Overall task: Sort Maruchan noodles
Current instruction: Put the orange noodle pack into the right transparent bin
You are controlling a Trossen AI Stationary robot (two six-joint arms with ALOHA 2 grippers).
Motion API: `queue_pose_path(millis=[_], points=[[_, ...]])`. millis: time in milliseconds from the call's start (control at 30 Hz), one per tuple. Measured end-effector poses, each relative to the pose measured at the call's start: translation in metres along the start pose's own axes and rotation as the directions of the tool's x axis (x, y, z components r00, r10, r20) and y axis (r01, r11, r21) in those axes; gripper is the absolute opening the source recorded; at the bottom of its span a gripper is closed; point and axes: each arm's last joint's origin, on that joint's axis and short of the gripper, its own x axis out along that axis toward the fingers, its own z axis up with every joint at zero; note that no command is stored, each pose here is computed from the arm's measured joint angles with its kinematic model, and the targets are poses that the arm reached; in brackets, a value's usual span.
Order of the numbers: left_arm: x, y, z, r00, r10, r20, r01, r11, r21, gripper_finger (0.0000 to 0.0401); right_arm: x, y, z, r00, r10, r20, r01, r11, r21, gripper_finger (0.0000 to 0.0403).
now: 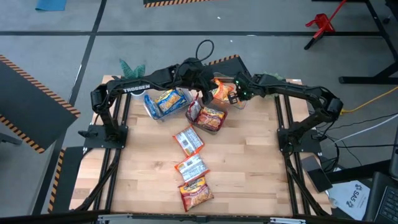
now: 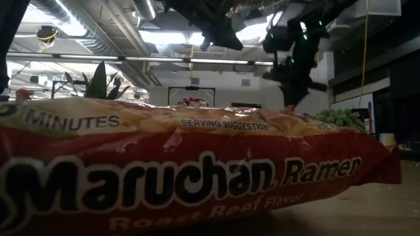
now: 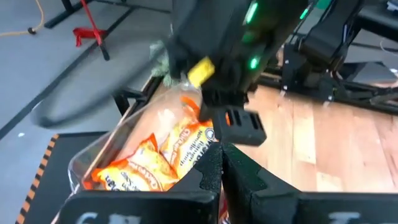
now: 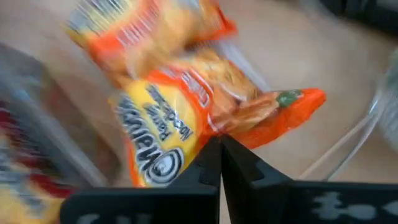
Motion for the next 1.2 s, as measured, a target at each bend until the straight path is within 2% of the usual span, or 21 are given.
queue_pose_path(millis=[100, 200, 300, 500, 700, 1033, 1200], points=[[0.000, 0.000, -0.002, 1.000, 0.000, -0.020, 0.000, 1.000, -0.001, 0.0002, -0.018, 0.009, 0.011, 0.996, -0.036, 0.080, 0.039, 0.998, -0.039, 0.0000], [0.000, 0.000, -0.003, 1.000, 0.000, -0.030, 0.000, 1.000, -0.002, 0.0002, -0.023, 0.014, 0.019, 0.992, -0.045, 0.119, 0.052, 0.997, -0.059, 0.0000], [0.000, 0.000, -0.004, 0.999, 0.000, -0.038, 0.000, 1.000, -0.002, 0.0002, -0.012, 0.015, 0.018, 0.995, -0.072, 0.069, 0.076, 0.995, -0.070, 0.0000], [0.000, 0.000, -0.004, 0.999, 0.000, -0.040, 0.000, 1.000, -0.003, 0.0002, 0.029, 0.020, 0.010, 0.986, -0.123, -0.115, 0.106, 0.984, -0.142, 0.0000], [0.000, 0.000, -0.004, 0.999, 0.000, -0.045, 0.000, 1.000, -0.004, 0.0002, 0.058, 0.023, 0.004, 0.963, -0.170, -0.211, 0.131, 0.974, -0.184, 0.0000], [0.000, 0.000, -0.007, 0.998, -0.006, -0.067, 0.005, 1.000, -0.016, 0.0002, 0.072, 0.031, 0.010, 0.981, -0.105, -0.161, 0.076, 0.981, -0.181, 0.0000], [0.000, -0.002, -0.007, 0.996, -0.057, -0.075, 0.053, 0.997, -0.048, 0.0002, 0.052, 0.033, 0.018, 0.987, -0.080, -0.141, 0.052, 0.980, -0.189, 0.0000]])
